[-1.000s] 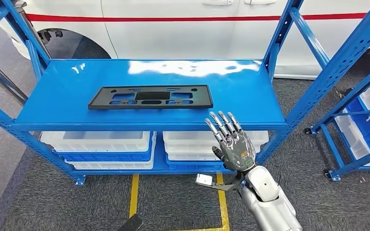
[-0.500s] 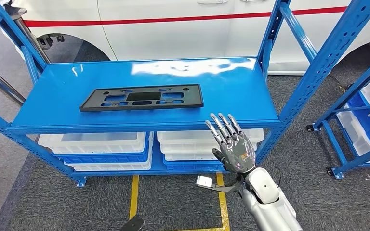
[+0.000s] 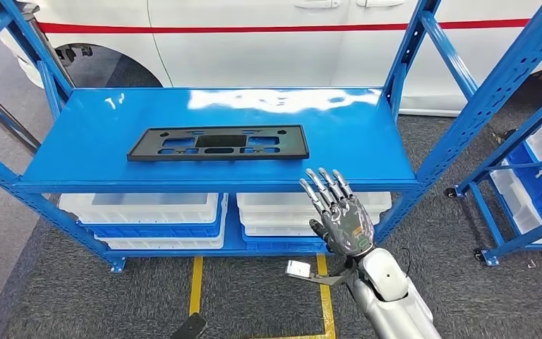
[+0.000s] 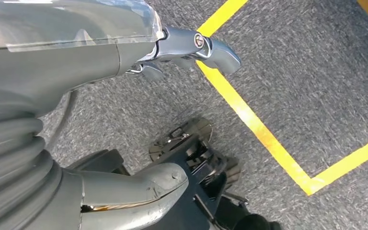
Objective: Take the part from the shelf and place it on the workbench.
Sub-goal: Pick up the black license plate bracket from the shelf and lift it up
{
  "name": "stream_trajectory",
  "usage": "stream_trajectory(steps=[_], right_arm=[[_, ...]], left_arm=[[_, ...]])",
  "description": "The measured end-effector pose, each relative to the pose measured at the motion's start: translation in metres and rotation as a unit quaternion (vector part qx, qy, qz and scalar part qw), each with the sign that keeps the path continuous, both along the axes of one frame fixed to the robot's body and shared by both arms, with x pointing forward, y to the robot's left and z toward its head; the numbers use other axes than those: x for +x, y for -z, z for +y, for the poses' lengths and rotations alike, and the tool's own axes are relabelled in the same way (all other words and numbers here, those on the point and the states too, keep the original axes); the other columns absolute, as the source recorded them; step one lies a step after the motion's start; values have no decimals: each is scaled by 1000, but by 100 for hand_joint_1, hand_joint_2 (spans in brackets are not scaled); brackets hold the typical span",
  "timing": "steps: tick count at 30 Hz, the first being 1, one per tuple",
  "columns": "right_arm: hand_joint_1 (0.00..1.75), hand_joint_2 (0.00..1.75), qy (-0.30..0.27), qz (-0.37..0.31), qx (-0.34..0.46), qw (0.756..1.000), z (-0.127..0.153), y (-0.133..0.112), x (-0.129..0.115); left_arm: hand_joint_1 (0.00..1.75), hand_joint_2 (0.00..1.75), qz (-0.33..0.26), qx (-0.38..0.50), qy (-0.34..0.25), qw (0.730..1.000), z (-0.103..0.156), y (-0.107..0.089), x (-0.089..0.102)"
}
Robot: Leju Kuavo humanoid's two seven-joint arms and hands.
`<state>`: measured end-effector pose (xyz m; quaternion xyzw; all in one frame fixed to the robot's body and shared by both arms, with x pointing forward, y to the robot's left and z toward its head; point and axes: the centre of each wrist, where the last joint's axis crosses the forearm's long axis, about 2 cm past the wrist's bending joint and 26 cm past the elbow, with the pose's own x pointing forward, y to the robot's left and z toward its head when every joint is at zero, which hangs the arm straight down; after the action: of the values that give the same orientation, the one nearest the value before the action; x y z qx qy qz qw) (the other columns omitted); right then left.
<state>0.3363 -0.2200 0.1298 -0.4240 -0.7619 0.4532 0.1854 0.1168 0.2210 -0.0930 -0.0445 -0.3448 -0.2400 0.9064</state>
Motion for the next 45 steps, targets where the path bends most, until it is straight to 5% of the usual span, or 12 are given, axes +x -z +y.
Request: stream_trajectory(steps=[45], right_arm=[[0, 175, -8, -3, 0, 1000, 1, 1, -5]], left_arm=[[0, 175, 11, 2, -4, 1000, -5, 0, -1]])
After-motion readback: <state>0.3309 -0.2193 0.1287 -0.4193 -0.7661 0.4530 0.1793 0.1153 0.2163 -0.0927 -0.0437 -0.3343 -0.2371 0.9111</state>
